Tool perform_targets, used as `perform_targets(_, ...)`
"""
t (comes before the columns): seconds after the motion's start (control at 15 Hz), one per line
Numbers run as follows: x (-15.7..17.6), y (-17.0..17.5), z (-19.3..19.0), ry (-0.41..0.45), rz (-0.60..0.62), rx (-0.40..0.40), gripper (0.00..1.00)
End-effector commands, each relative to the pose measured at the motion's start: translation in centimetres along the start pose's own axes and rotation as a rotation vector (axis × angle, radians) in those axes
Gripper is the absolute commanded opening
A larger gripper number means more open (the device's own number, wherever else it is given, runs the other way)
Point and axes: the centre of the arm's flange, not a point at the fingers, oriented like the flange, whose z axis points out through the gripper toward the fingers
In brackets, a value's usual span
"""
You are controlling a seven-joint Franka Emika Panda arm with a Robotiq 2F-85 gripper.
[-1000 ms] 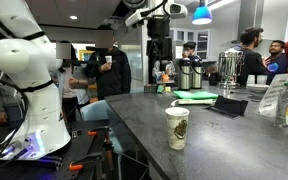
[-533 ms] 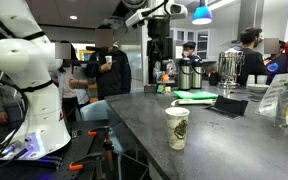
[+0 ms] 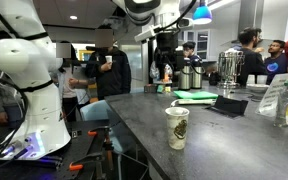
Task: Pick the marker from the cup and put it on the table
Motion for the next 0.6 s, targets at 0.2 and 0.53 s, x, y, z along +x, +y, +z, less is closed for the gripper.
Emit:
perform_targets(0.2,1.5,1.5,4.1,-0.025,0.005,0.027,0.63)
perform_targets(0.53,3.5,2.1,6.4,-0.016,0.072,0.041,0.36)
